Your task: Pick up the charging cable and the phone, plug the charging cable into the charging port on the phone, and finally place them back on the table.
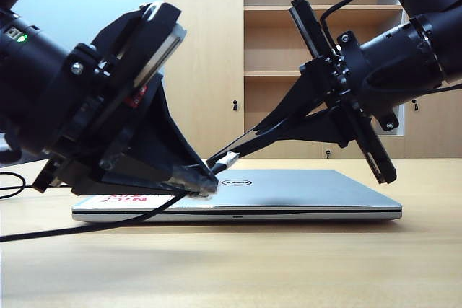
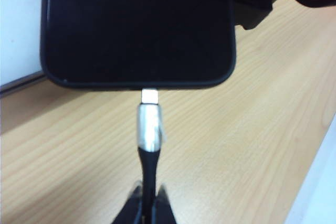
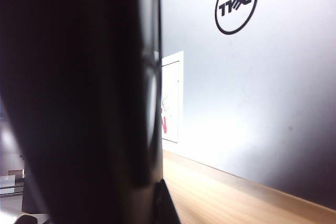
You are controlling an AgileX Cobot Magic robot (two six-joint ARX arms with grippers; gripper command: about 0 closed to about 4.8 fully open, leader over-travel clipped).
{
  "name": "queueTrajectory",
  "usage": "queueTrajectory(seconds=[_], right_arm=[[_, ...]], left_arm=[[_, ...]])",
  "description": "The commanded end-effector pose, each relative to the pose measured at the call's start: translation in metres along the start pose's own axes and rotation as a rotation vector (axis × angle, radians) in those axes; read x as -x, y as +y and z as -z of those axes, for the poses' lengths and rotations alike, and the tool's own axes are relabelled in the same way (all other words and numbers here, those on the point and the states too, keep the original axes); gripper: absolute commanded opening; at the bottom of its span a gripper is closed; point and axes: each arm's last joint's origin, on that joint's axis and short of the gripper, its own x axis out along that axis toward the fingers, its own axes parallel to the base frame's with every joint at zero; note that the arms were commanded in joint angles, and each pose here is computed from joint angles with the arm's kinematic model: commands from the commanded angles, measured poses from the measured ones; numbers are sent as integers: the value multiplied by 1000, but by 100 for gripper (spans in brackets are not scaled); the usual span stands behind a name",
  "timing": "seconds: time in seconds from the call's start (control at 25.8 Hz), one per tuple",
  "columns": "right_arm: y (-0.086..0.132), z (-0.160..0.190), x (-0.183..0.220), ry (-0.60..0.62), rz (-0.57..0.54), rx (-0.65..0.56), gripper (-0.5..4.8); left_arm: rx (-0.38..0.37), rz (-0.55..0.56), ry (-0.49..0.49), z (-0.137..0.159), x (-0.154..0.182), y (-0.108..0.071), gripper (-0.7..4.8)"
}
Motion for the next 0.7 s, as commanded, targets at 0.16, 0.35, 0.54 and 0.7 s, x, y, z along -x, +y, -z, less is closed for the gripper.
queueTrajectory(seconds=[0.16, 0.35, 0.54, 0.7], right_arm=[[10, -3, 1, 10, -88, 53, -5], [10, -2, 0, 38, -101, 84, -5], [9, -1, 0, 54, -105, 108, -5], [9, -1, 0, 54, -105, 125, -5]], left_arm=[[-2, 20, -43, -5, 0, -2, -6], [-3, 24, -52, -6, 0, -3, -6], [-6, 34, -70, -7, 1, -3, -6], [-5, 33, -70, -7, 1, -3, -6]])
